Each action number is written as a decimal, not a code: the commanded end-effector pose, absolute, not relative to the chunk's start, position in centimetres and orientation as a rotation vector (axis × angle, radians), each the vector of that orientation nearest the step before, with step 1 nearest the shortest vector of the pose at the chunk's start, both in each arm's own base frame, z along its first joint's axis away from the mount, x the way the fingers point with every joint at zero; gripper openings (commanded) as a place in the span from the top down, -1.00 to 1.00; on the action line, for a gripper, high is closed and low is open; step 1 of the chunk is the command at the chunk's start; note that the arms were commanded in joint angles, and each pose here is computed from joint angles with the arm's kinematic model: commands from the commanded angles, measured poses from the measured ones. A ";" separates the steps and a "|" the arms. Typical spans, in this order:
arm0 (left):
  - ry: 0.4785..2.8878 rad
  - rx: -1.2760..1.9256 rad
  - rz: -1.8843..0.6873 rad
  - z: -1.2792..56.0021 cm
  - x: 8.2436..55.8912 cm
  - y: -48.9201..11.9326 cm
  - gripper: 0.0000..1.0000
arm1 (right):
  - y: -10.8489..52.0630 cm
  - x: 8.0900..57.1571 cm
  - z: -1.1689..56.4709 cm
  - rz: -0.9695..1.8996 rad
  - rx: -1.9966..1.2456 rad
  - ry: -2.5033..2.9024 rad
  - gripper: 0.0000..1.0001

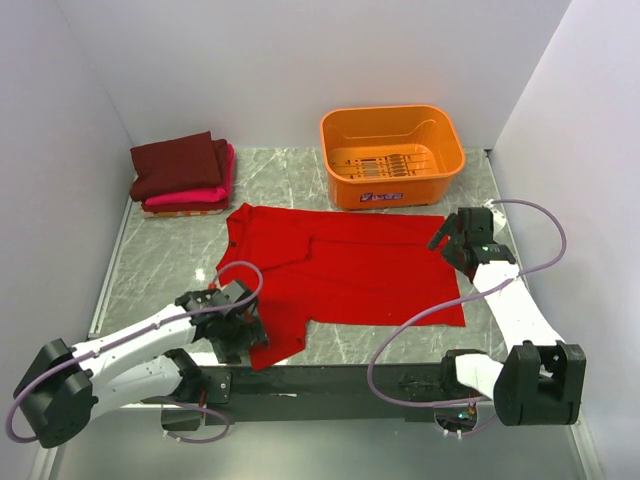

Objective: Fold and stack the t-shirts
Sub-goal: Fold the tshirt

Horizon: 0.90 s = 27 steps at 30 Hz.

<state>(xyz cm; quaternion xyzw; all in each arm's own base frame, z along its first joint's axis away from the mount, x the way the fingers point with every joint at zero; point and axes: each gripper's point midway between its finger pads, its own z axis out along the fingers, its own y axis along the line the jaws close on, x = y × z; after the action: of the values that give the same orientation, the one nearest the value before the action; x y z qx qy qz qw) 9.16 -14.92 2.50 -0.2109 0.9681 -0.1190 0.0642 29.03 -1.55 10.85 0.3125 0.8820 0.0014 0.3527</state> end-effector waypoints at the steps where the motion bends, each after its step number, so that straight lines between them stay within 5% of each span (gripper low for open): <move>1: 3.030 -0.726 -0.449 2.3 6.2 -16.0 -0.55 | -3.1 28.4 10.8 -0.060 0.879 2.258 -0.91; 8: 3.084 -0.634 -0.512 1.3 5.3 -16.8 -0.11 | -3.7 25.1 8.8 0.092 1.110 2.241 -0.98; 14: 3.104 -0.546 -0.499 1.4 5.6 -17.2 0.99 | -4.6 20.8 7.2 0.210 1.362 2.204 -1.00; 27: 3.060 -0.452 -0.578 4.3 6.6 -18.1 0.99 | -2.5 16.7 4.1 0.221 1.557 2.304 -0.86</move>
<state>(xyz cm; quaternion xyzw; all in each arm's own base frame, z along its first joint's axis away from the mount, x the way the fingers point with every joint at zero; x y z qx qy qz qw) 5.94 -16.95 2.18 -0.1629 0.9747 -0.1521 -0.0155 17.81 -3.48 5.05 0.5288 0.8226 0.0671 0.1980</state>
